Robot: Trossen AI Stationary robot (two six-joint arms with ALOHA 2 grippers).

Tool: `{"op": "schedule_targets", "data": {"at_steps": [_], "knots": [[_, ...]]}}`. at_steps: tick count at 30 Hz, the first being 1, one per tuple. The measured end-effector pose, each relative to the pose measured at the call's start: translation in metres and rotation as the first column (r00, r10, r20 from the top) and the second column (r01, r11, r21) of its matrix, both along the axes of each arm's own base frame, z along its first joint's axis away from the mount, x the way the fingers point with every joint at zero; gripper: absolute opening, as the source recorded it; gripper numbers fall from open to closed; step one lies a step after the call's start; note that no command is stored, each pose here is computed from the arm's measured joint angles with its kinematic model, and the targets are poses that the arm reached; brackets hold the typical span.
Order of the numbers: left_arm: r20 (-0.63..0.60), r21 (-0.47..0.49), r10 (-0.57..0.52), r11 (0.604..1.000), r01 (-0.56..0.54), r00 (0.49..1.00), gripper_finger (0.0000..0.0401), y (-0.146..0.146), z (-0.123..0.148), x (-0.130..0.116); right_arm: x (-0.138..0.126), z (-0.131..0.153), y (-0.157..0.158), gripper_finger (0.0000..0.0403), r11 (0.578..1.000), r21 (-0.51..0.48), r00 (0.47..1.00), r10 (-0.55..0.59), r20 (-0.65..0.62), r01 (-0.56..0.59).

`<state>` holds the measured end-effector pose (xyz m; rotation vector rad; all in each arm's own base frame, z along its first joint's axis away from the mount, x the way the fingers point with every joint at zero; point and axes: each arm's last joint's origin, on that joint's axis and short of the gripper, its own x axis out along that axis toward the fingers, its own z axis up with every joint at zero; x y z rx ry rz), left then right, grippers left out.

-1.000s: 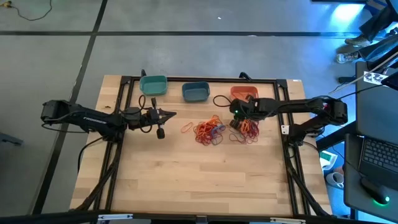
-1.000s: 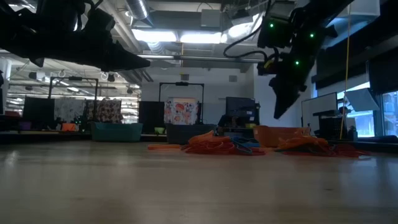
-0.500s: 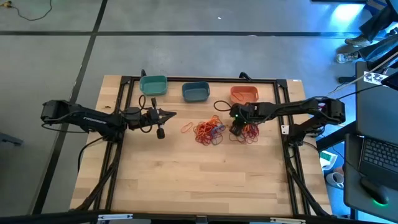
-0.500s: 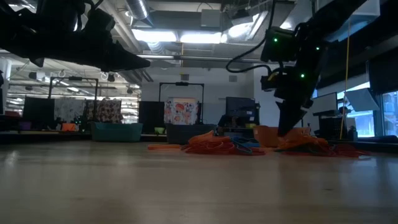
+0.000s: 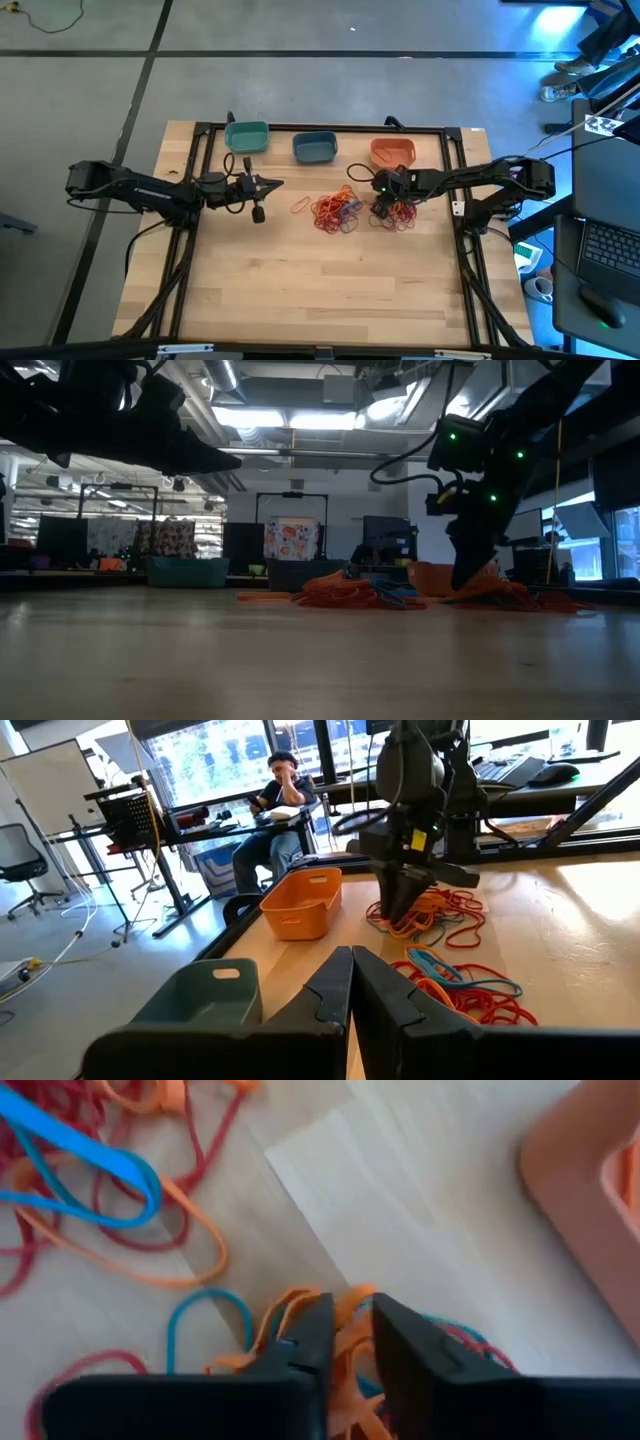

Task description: Sort rubber bands into baskets

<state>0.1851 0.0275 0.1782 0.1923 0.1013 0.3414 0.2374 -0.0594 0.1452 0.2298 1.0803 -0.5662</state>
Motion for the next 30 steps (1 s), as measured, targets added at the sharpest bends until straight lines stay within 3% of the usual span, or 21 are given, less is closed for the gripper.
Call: {"op": "schedule_targets", "data": {"at_steps": [3, 6, 12, 20, 26, 28, 30], "knots": [[0.002, 0.000, 0.000, 1.000, 0.000, 1.000, 0.0005, 0.000, 0.000, 0.000, -0.002, -0.002, 0.000, 0.0009, 1.000, -0.006, 1.000, 0.010, -0.011, -0.010], [0.008, 0.001, 0.000, 1.000, 0.000, 1.000, 0.0005, 0.000, 0.001, 0.000, 0.002, 0.000, -0.001, 0.0013, 0.999, -0.046, 0.999, 0.027, 0.023, -0.026], [0.007, 0.001, 0.000, 1.000, 0.000, 1.000, 0.0005, 0.000, 0.001, 0.000, 0.012, 0.009, -0.007, 0.0004, 0.971, -0.238, 0.995, 0.034, 0.092, -0.011], [0.007, 0.001, 0.000, 1.000, 0.000, 1.000, 0.0005, 0.000, 0.001, 0.000, 0.014, 0.020, -0.014, 0.0003, 0.885, -0.462, 0.997, -0.021, 0.080, 0.055], [0.006, 0.001, 0.000, 1.000, 0.000, 1.000, 0.0005, 0.000, 0.001, 0.000, 0.007, 0.038, -0.017, 0.0005, 0.779, -0.611, 0.990, -0.114, 0.087, 0.143], [0.006, 0.000, 0.000, 1.000, 0.000, 1.000, 0.0005, 0.000, 0.001, 0.000, 0.005, 0.042, -0.017, 0.0002, 0.776, -0.615, 0.990, -0.106, 0.091, 0.139], [0.005, 0.000, 0.000, 1.000, 0.000, 1.000, 0.0005, 0.000, 0.000, 0.000, 0.006, 0.042, -0.016, 0.0003, 0.829, -0.547, 0.990, -0.056, 0.126, 0.116]]}}
